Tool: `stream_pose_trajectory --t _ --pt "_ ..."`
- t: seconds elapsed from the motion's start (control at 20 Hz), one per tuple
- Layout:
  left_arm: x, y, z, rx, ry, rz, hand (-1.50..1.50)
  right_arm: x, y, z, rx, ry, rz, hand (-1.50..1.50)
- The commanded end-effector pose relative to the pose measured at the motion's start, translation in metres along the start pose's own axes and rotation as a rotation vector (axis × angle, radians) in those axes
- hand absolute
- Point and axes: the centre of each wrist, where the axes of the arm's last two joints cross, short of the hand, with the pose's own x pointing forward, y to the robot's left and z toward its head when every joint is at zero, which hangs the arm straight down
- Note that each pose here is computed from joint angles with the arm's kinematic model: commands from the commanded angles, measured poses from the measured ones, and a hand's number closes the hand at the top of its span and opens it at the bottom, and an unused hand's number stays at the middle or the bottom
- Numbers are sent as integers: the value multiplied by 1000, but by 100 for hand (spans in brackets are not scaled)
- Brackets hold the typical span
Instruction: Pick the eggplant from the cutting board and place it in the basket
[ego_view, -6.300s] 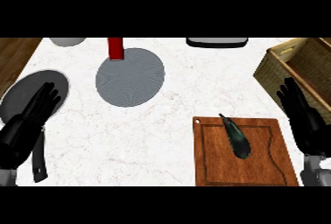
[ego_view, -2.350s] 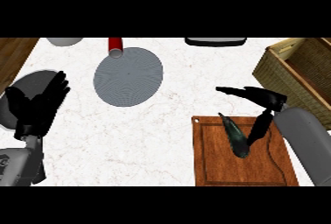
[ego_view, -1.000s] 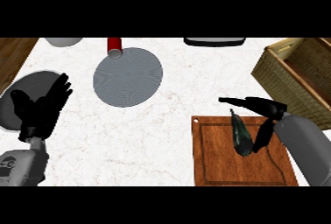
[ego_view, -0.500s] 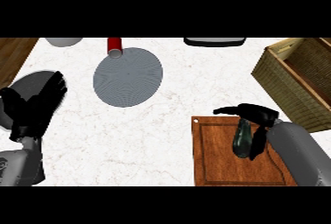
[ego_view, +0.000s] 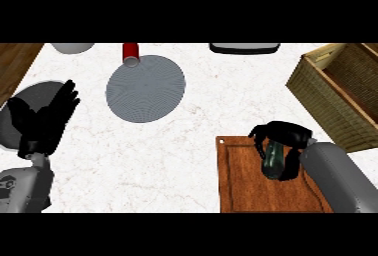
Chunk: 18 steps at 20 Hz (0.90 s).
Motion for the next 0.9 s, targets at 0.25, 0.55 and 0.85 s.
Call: stream_pose_trajectory --t 0.25,0.55,0.85 --pt "-15 -2 4 -7 22 1 0 26 -15 -43 -281 338 -173 150" --pt "-13 0 4 -17 23 -1 0 53 -64 -55 -668 681 -322 150" --pt "5 -9 -7 -70 -9 -10 0 139 -128 -80 -1169 665 -513 150"
